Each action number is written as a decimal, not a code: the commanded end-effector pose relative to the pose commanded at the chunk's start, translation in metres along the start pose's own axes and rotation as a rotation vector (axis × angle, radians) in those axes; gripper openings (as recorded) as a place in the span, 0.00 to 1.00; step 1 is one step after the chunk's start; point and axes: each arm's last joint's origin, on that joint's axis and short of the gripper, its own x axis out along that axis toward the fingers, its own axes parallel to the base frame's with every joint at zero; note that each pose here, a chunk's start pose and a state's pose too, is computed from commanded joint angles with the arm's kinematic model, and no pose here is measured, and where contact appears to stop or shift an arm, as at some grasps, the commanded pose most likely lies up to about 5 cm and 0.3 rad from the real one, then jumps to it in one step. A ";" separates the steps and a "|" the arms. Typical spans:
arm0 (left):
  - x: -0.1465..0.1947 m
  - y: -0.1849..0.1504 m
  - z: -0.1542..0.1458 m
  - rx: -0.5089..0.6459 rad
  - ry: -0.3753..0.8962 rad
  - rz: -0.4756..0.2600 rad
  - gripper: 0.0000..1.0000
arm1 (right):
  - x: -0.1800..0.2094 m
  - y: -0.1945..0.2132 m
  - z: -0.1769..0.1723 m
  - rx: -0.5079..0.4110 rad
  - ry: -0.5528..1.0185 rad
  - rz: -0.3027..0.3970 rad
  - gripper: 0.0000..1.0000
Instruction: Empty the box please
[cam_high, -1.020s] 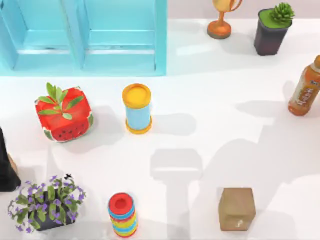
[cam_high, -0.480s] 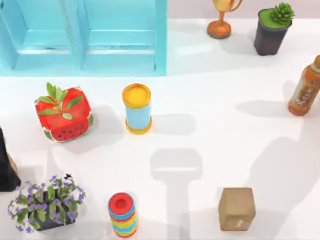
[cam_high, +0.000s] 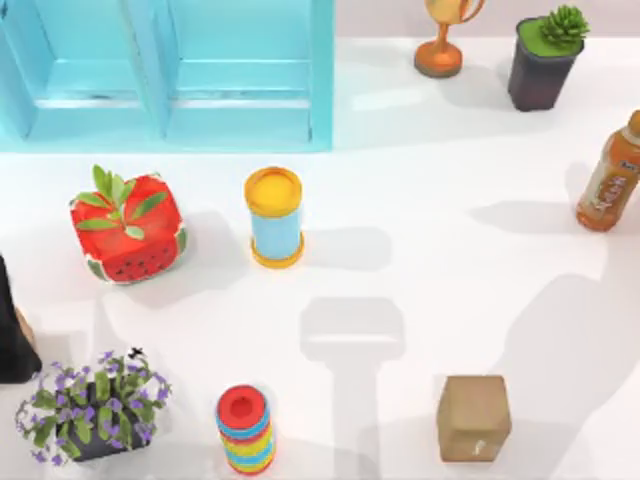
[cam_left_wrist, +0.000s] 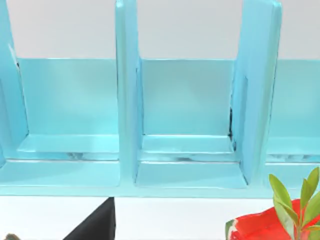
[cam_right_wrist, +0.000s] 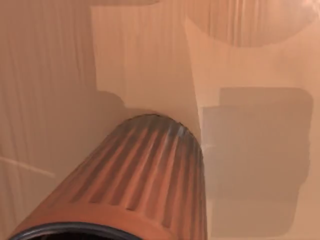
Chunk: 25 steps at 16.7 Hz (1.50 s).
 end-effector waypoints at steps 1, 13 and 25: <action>0.000 0.000 0.000 0.000 0.000 0.000 1.00 | 0.000 0.000 0.000 0.000 0.000 0.000 0.70; 0.000 0.000 0.000 0.000 0.000 0.000 1.00 | 0.000 0.000 0.000 0.000 0.000 0.000 0.00; 0.000 0.000 0.000 0.000 0.000 0.000 1.00 | -0.058 -0.008 -0.004 0.043 -0.048 -0.041 0.00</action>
